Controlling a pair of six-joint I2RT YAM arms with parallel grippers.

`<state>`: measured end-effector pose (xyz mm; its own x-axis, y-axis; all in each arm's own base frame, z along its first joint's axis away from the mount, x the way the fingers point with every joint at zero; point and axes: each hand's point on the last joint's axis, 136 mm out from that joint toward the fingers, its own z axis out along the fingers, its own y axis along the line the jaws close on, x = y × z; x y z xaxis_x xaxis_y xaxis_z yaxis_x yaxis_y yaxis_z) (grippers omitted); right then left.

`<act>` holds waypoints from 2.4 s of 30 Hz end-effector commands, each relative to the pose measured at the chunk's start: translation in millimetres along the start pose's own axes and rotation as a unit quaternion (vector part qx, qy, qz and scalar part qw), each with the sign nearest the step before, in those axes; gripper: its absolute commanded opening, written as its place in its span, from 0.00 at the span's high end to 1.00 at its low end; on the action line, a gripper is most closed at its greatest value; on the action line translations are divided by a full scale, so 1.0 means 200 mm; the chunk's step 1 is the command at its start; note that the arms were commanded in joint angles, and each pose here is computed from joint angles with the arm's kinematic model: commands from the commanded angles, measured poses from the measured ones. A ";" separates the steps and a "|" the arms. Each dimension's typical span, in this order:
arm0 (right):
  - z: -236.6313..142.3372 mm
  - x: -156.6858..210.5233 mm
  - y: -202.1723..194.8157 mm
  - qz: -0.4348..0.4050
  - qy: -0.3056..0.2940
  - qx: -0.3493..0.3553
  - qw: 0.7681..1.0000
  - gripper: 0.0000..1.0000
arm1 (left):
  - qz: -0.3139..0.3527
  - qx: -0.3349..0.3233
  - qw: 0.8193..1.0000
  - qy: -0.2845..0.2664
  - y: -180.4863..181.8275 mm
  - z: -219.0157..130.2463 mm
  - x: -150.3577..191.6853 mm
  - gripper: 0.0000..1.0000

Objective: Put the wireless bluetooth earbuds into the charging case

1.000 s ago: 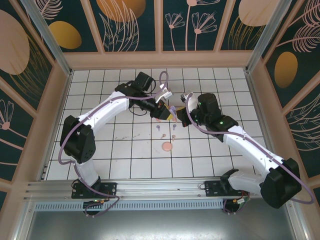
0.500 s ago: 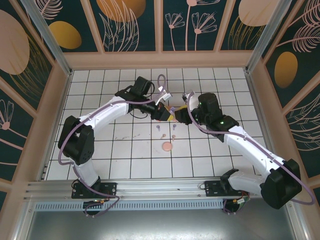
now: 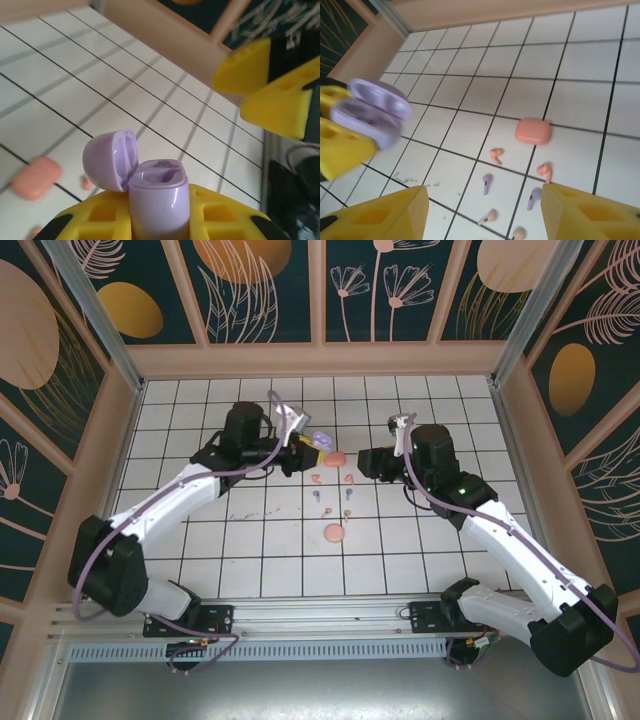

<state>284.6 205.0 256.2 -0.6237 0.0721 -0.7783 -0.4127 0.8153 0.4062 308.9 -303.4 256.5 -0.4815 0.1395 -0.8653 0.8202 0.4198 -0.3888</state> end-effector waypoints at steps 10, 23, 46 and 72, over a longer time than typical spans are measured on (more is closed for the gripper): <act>0.20 0.27 -0.05 0.128 0.091 0.060 0.986 0.39 | 0.100 -0.131 0.963 -0.211 0.07 -0.29 -0.17 1.00; 0.57 0.48 0.06 0.081 0.187 0.101 0.974 0.41 | 0.142 -0.190 0.909 -0.342 0.08 -0.52 -0.09 1.00; 0.88 0.76 0.06 0.005 0.291 0.195 0.937 0.54 | 0.147 -0.145 0.869 -0.450 -0.05 -0.69 -0.12 1.00; 1.02 0.86 -0.02 -0.012 0.317 0.211 0.925 0.65 | 0.154 -0.137 0.871 -0.446 -0.08 -0.69 -0.13 1.00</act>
<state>314.4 333.6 30.6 -0.9336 -0.1725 -0.3140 -0.2077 0.9748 0.0819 274.1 -191.1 316.6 0.2510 -0.3907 -0.8856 0.6872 0.7162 -0.1213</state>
